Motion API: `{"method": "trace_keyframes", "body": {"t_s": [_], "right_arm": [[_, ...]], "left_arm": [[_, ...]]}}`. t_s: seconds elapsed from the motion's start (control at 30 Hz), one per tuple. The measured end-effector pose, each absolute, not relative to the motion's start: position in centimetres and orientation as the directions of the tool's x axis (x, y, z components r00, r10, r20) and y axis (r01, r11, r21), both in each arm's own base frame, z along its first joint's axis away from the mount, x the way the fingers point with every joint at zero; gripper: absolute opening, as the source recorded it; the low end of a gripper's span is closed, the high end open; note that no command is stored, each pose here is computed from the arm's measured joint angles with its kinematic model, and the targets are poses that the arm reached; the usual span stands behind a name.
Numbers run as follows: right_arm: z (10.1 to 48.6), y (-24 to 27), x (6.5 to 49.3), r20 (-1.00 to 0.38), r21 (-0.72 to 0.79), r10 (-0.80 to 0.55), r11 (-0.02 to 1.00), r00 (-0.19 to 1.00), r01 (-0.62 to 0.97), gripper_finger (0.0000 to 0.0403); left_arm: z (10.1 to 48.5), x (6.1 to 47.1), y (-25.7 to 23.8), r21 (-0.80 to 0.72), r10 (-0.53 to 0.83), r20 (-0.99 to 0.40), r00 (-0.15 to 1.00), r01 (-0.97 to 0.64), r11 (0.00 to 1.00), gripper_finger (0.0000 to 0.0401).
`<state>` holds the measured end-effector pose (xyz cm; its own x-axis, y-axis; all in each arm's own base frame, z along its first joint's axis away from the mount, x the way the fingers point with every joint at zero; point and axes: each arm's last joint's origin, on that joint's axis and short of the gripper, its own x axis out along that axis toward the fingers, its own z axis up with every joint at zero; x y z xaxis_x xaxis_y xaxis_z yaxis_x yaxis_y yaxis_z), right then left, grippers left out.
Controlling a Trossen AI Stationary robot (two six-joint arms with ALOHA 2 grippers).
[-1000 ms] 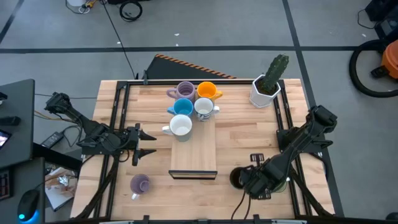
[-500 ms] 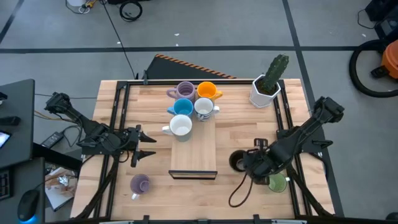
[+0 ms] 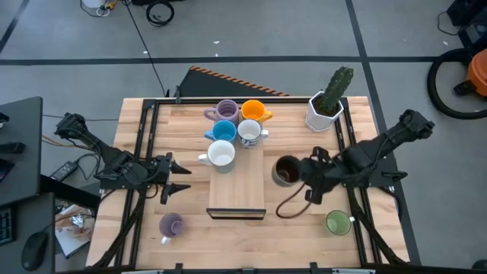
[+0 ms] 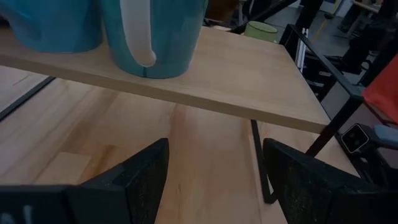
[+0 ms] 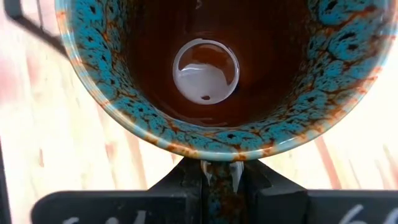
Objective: Place coffee mugs
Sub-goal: Put the brown mug on the shelf
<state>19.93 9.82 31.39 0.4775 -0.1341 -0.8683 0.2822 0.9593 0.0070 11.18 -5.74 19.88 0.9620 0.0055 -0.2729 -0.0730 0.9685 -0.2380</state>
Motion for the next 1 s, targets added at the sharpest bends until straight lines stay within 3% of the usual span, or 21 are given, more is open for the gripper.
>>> {"method": "trace_keyframes", "body": {"t_s": [0.37,0.53,1.0], "right_arm": [[34.0,6.9,23.4,-0.832,-0.052,-0.168,0.973,0.528,0.227,0.0049],[34.1,6.3,25.5,-0.828,0.002,-0.094,0.985,0.553,0.171,0.0049],[33.8,4.2,31.3,-0.867,-0.033,-0.133,0.977,0.48,0.211,0.0049]], "left_arm": [[19.9,11.2,-5.6,-0.228,0.032,-0.269,0.963,-0.096,0.969,0.0265],[19.9,11.2,-5.6,-0.227,0.036,-0.268,0.963,-0.1,0.969,0.0265],[19.9,11.2,-5.6,-0.226,0.045,-0.266,0.963,-0.107,0.968,0.0265]]}}
